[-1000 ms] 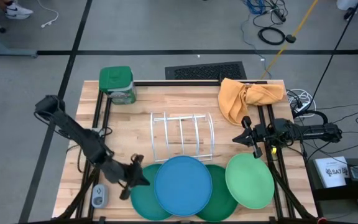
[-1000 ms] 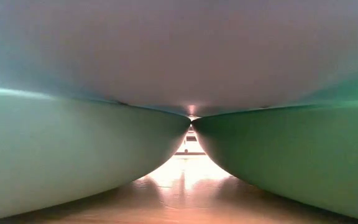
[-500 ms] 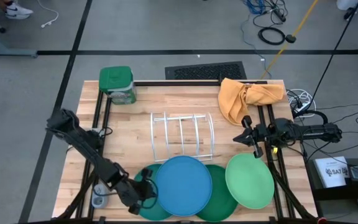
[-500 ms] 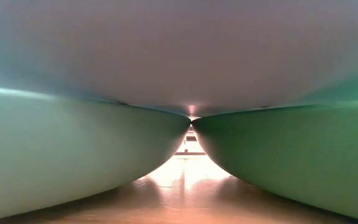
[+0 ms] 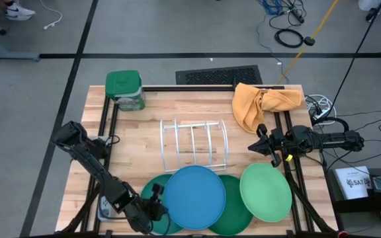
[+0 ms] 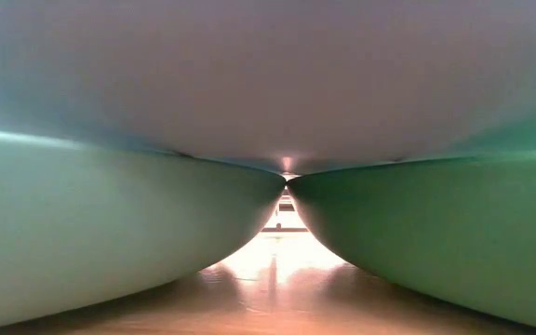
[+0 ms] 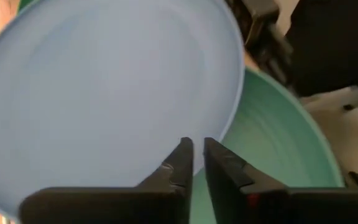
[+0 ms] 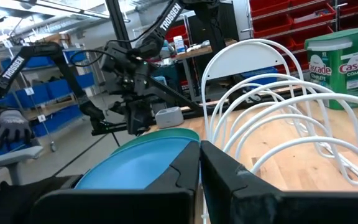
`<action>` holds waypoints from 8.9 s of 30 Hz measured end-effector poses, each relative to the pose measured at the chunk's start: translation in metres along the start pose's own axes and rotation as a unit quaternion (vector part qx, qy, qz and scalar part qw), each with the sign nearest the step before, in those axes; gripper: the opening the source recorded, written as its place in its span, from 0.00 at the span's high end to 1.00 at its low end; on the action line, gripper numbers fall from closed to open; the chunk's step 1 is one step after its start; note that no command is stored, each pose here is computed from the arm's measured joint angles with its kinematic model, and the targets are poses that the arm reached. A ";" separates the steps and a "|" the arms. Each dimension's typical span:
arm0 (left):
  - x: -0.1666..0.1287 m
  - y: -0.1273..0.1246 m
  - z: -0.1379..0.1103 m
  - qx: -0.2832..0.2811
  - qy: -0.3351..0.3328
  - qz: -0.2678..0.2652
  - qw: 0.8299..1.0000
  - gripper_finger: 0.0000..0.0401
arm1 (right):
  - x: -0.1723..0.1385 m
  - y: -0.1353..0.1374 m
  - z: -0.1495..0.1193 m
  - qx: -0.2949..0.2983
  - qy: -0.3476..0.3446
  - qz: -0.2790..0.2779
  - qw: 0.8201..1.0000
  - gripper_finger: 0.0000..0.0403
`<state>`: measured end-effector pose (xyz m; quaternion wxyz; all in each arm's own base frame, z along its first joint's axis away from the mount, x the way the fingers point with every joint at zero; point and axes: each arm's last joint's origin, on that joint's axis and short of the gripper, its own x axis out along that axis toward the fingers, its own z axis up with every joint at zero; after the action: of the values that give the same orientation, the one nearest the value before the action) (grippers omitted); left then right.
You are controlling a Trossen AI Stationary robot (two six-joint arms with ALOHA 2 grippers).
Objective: Sort dishes
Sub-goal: Put the blue plate into the dish rack, then put the light blue plate into the dish rack
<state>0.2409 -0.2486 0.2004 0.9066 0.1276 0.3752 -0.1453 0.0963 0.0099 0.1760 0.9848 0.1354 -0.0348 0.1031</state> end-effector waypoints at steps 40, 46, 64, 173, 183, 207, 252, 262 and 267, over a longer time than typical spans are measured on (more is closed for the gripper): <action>0.058 -0.022 -0.021 0.244 0.099 0.132 0.956 0.83 | 0.000 0.000 -0.002 0.026 0.010 -0.004 1.000 0.98; 0.047 -0.022 -0.004 0.227 0.073 0.129 0.963 0.97 | 0.000 0.000 -0.002 0.026 0.011 -0.004 1.000 0.98; -0.078 0.003 0.093 0.100 -0.135 0.172 0.971 0.99 | 0.000 -0.001 -0.004 0.068 0.023 -0.009 0.997 0.98; 0.013 0.176 0.125 -0.507 -0.327 0.242 0.760 0.74 | -0.031 0.015 0.075 -0.214 -0.386 -0.150 0.885 0.76; -0.012 0.129 0.141 -0.253 -0.282 0.073 0.922 0.73 | -0.030 0.015 0.074 -0.216 -0.378 -0.151 0.888 0.76; -0.010 0.059 0.069 -0.126 0.083 0.005 0.989 0.73 | -0.028 0.014 0.072 -0.197 -0.369 -0.143 0.897 0.76; 0.086 0.121 0.017 -0.026 0.287 0.007 0.958 0.74 | -0.027 0.014 0.072 -0.204 -0.362 -0.144 0.898 0.76; 0.082 0.120 0.019 -0.030 0.282 0.002 0.959 0.97 | -0.027 0.014 0.072 -0.203 -0.362 -0.144 0.898 0.76; 0.070 0.120 0.025 -0.029 0.271 0.006 0.962 0.98 | -0.027 0.014 0.071 -0.204 -0.360 -0.145 0.899 0.76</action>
<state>0.3476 -0.1578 0.1822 0.7751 0.1380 0.6102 -0.0888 0.0641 -0.0020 0.2455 0.9151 -0.0366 -0.3874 -0.1057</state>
